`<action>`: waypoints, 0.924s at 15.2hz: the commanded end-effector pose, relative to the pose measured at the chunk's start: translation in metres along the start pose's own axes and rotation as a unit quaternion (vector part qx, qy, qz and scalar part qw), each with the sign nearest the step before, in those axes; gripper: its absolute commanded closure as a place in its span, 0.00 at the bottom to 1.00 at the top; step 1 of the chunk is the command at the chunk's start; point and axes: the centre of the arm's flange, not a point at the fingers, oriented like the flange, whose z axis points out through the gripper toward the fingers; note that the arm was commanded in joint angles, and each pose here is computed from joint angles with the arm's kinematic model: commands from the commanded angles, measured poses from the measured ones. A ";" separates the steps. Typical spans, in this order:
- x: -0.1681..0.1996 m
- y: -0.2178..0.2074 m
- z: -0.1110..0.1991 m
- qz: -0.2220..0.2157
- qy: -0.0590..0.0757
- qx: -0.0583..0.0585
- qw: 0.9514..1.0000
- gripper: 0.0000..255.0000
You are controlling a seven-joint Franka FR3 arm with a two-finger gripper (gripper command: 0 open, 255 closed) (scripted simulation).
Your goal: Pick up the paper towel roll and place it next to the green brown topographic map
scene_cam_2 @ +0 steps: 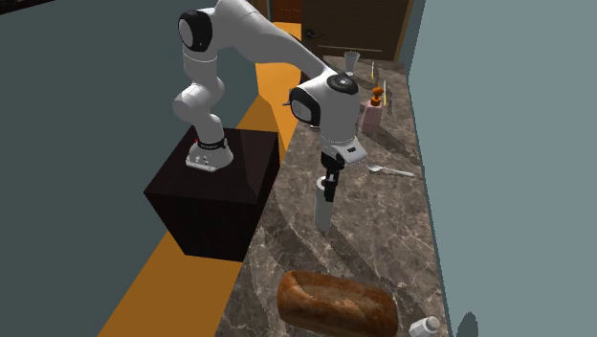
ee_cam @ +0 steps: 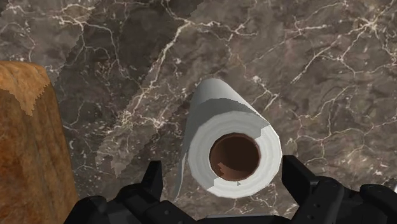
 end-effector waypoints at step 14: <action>0.000 0.000 0.001 0.000 0.000 0.000 1.000 1.00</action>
